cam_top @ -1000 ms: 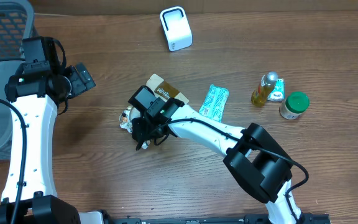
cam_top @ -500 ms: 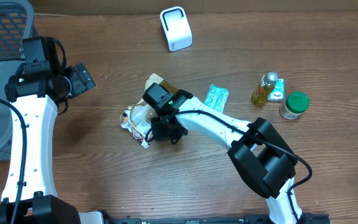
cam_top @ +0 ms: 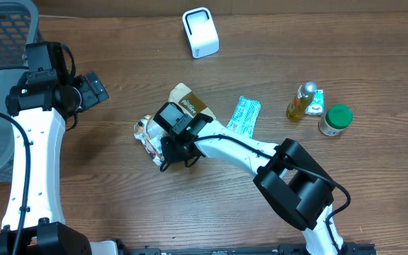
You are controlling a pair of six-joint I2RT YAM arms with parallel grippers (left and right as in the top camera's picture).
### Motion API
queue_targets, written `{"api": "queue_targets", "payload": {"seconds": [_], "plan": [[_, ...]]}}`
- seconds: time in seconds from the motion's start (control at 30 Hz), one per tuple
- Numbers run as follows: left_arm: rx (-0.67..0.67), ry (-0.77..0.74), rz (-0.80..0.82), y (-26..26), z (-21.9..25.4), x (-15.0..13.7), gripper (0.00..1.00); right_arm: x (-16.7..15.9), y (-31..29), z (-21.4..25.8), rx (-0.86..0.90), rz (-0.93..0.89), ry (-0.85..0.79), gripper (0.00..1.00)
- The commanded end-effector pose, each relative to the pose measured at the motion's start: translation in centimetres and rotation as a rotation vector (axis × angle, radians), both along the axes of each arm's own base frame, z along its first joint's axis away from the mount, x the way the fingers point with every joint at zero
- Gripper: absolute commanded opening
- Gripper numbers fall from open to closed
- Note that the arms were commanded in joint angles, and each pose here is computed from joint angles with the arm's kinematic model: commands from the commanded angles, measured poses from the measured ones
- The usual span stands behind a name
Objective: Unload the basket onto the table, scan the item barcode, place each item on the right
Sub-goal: 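Lift the snack bag and raise it toward the white scanner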
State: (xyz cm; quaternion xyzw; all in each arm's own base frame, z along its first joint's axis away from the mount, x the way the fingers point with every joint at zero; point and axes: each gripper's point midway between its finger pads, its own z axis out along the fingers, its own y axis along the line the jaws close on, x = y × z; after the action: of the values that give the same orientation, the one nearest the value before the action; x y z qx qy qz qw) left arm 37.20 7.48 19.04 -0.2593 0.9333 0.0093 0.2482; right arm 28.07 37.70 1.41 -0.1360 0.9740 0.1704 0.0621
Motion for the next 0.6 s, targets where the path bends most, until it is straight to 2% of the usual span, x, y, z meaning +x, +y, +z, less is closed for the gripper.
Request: {"api": "queue_targets", "payload": {"seconds": [0.0, 0.07, 0.1, 0.23, 0.27, 0.37, 0.47, 0.57], "plan": [[0.011, -0.015, -0.008, 0.1, 0.6, 0.1, 1.0, 0.8, 0.8, 1.2, 0.042, -0.003, -0.051, 0.13], [0.011, -0.015, -0.008, 0.1, 0.6, 0.1, 0.99, 1.2, 1.3, 1.5, 0.064, -0.002, -0.068, 0.17], [0.011, -0.015, -0.008, 0.1, 0.6, 0.1, 1.0, 1.1, 1.5, 1.6, 0.074, 0.002, -0.064, 0.22], [0.011, -0.015, -0.008, 0.1, 0.6, 0.1, 1.0, 0.6, 2.9, 3.4, 0.146, 0.136, -0.046, 0.29], [0.011, -0.015, -0.009, 0.1, 0.6, 0.1, 0.99, 1.7, 2.6, 5.6, 0.132, 0.15, -0.058, 0.38], [0.011, -0.015, -0.008, 0.1, 0.6, 0.1, 1.0, 4.9, 1.4, 10.8, 0.11, 0.155, -0.133, 0.49], [0.011, -0.015, -0.008, 0.1, 0.6, 0.1, 0.99, 7.7, 0.1, 13.5, 0.079, 0.131, -0.228, 0.54], [0.011, -0.015, -0.008, 0.1, 0.6, 0.1, 1.0, 10.9, -2.2, 14.0, 0.022, 0.052, -0.307, 0.59]]}}
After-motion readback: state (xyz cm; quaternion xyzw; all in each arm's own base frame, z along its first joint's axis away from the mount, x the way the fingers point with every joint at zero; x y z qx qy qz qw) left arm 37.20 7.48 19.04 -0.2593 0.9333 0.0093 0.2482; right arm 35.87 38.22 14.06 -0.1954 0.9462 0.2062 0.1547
